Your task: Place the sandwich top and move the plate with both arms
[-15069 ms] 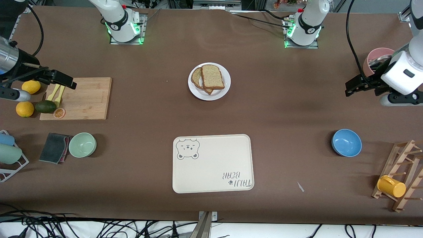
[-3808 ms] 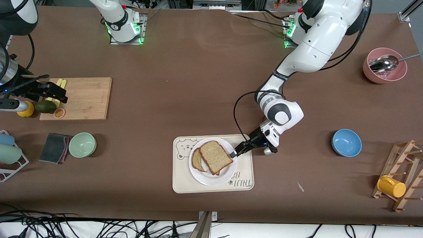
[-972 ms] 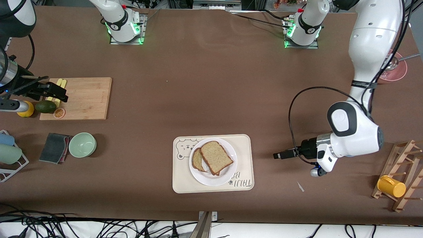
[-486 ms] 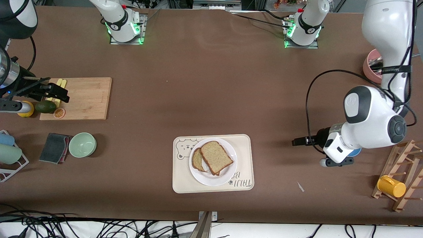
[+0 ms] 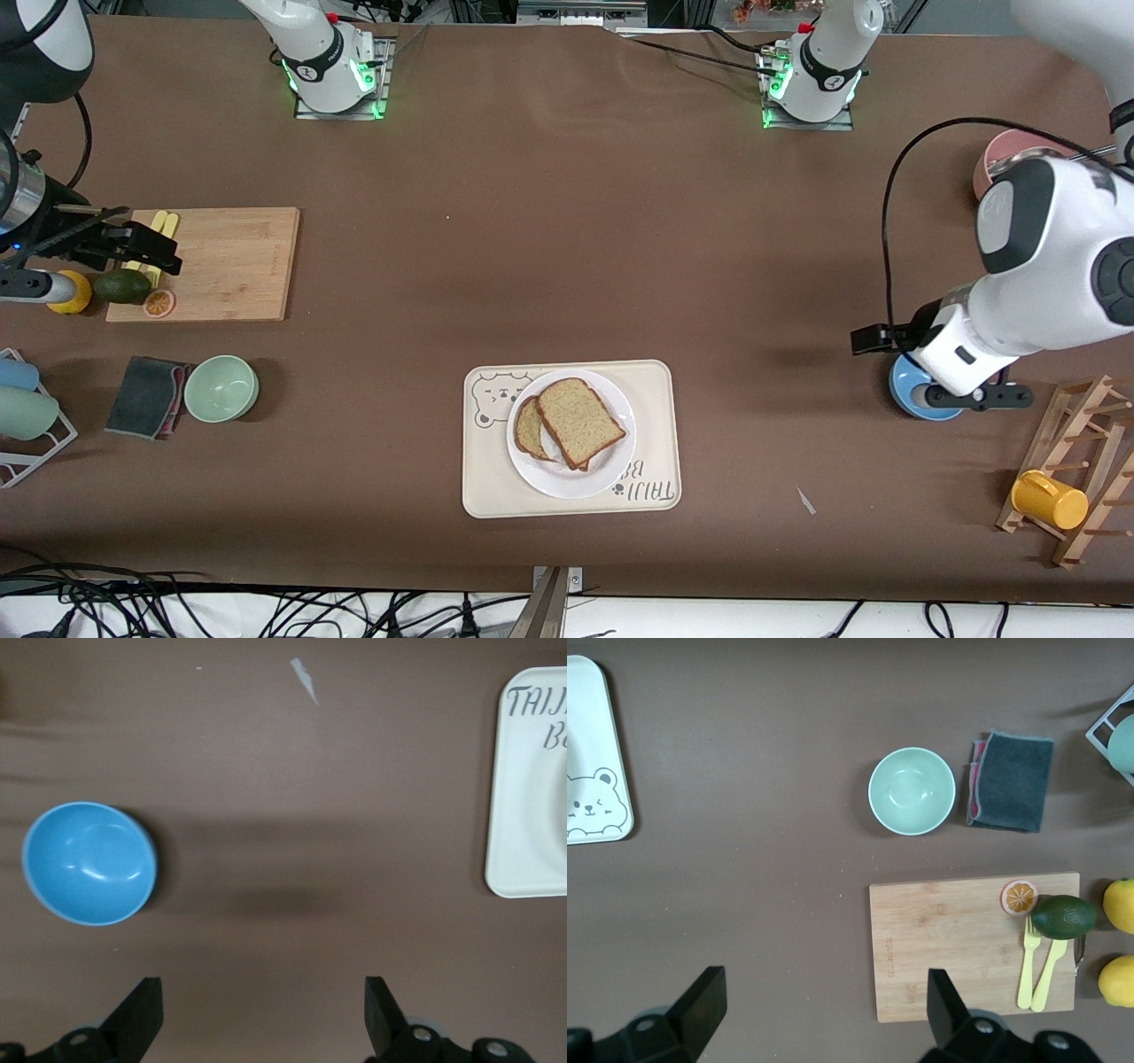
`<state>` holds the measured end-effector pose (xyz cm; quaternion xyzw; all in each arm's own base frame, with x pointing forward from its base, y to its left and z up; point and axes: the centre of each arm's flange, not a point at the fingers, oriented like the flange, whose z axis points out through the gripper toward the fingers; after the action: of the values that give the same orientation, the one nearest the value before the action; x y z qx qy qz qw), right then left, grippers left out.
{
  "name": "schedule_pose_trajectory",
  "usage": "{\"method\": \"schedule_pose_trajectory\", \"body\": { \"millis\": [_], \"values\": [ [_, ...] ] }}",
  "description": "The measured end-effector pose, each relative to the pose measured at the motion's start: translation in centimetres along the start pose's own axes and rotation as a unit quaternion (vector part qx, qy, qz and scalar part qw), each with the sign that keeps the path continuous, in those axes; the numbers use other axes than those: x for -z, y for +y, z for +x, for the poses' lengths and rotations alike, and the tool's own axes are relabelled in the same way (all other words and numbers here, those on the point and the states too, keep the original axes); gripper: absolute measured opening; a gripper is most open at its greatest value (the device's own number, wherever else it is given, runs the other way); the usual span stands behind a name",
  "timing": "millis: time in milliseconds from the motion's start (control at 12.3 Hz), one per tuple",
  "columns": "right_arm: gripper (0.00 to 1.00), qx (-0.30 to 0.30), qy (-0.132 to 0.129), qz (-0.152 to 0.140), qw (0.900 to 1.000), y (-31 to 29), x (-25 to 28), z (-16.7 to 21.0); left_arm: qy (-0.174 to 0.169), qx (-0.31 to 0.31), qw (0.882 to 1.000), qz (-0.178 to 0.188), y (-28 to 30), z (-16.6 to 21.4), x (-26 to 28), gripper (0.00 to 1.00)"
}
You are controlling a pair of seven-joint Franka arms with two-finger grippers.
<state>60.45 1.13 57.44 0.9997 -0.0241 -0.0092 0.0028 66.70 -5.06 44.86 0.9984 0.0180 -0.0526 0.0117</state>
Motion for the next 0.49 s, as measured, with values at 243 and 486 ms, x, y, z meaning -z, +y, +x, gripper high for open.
{"method": "schedule_pose_trajectory", "body": {
  "millis": [243, 486],
  "values": [
    [1.00, 0.000, -0.009, -0.003, 1.000, 0.2, 0.6, 0.2, 0.019, 0.025, 0.999, 0.002, -2.7, -1.1, 2.9, 1.00],
    [1.00, 0.000, -0.014, -0.005, 1.000, 0.3, 0.3, 0.4, 0.030, 0.038, 0.999, 0.005, -3.8, -2.8, 5.1, 1.00]
  ]
}}
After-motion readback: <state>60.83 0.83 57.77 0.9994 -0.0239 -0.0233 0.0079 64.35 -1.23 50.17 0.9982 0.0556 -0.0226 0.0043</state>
